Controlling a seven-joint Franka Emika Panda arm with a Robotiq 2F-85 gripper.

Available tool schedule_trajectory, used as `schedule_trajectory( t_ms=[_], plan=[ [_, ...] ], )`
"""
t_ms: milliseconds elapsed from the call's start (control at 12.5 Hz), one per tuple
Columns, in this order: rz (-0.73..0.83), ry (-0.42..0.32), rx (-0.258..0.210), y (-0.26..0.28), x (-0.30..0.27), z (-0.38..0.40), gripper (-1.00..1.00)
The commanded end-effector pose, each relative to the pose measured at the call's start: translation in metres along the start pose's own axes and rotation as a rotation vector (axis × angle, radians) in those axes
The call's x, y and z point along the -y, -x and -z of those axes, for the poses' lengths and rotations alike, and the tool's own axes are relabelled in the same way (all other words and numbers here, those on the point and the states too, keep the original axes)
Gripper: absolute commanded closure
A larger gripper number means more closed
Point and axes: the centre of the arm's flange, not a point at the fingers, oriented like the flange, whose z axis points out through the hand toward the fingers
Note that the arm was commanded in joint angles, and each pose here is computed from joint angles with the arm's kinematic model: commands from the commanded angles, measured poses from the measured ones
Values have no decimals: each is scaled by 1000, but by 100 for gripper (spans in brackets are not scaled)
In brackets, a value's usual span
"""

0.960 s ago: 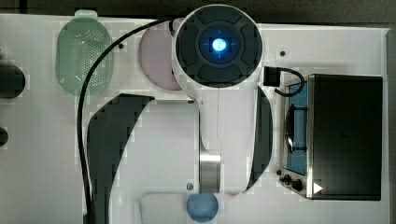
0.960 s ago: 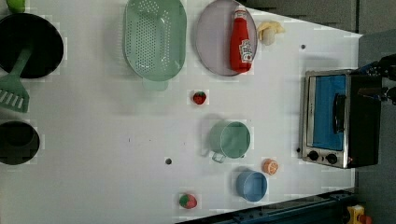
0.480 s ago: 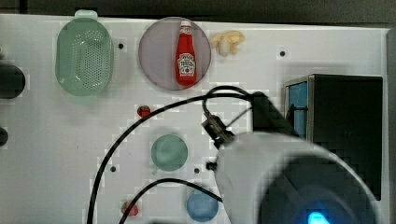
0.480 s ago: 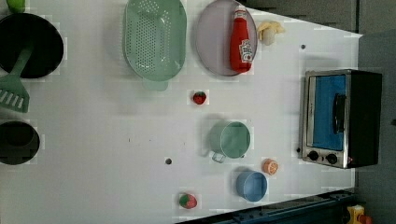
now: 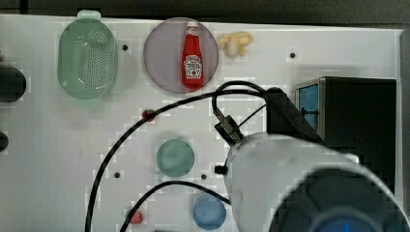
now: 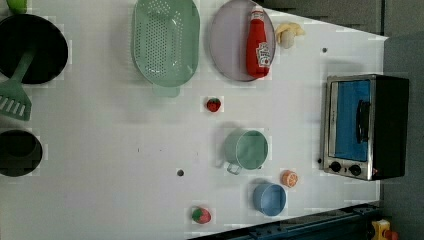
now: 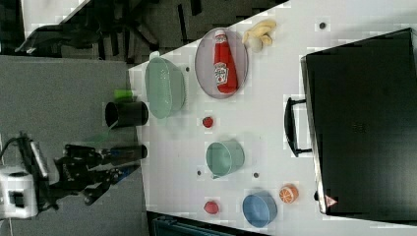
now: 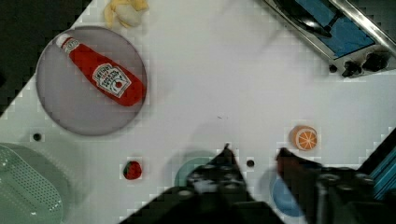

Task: Flap open oven.

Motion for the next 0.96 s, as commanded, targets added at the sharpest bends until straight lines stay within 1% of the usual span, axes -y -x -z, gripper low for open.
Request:
schedule_trajectory(
  t_ms=[80,240,480,640,800,960],
  plan=[
    [27,25,49,-12,-9,-21,65],
    [71,18,60,-27,-24,-25,65],
    [237,4,92,-58,-58,-38,65],
    [379,-6,116,-81,-82,-56,65],
    [508,-19,117,-105,-100,-75,65],
    [627,-8,99,-128,-115,-101,65]
  ],
)
